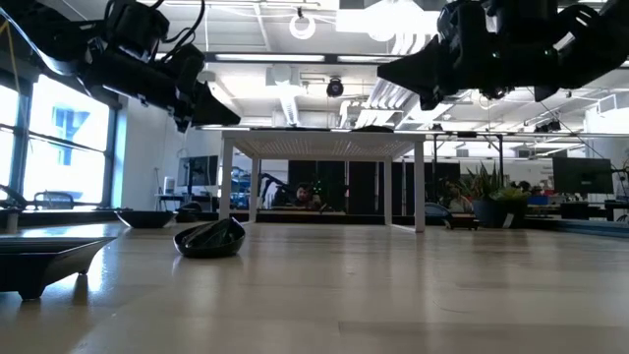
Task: Pick & Place Mini shaped plates
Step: Stack the drop shaped bowl on top of the drop shaped bowls on the shelf
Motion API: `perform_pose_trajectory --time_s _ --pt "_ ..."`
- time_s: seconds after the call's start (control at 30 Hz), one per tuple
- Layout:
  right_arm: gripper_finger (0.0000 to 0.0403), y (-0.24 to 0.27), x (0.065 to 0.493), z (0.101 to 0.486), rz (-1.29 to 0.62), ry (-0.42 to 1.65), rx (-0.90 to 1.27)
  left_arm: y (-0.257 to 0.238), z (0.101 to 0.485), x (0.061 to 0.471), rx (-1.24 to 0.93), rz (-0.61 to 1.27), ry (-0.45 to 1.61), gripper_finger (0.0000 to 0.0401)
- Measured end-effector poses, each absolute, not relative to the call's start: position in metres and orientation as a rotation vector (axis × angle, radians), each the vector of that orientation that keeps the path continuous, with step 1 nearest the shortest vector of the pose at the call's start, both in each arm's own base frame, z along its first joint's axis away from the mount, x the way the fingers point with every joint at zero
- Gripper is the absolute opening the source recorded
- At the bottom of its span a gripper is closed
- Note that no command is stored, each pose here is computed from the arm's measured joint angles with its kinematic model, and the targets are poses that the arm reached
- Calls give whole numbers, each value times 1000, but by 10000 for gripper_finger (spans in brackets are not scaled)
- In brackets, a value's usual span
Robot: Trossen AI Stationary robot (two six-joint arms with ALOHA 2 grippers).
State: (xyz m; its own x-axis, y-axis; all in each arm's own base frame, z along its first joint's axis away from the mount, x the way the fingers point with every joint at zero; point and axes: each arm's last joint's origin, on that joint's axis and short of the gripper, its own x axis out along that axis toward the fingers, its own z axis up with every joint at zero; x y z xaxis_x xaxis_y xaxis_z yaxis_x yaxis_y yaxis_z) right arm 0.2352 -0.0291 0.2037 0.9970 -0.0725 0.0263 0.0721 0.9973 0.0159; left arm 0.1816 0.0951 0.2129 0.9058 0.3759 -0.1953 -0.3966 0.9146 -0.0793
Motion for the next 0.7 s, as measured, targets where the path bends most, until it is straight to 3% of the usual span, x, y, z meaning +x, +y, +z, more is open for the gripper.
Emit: perform_pose_trajectory --time_s 0.2,0.37,0.7 --pt "2 -29 234 202 -62 -22 -8 94 213 182 -181 378 170 1" --pt "8 -28 234 203 -45 -27 -12 88 215 185 -209 220 175 1" --pt "2 -25 235 202 -30 -17 -4 19 211 205 -92 139 357 1"
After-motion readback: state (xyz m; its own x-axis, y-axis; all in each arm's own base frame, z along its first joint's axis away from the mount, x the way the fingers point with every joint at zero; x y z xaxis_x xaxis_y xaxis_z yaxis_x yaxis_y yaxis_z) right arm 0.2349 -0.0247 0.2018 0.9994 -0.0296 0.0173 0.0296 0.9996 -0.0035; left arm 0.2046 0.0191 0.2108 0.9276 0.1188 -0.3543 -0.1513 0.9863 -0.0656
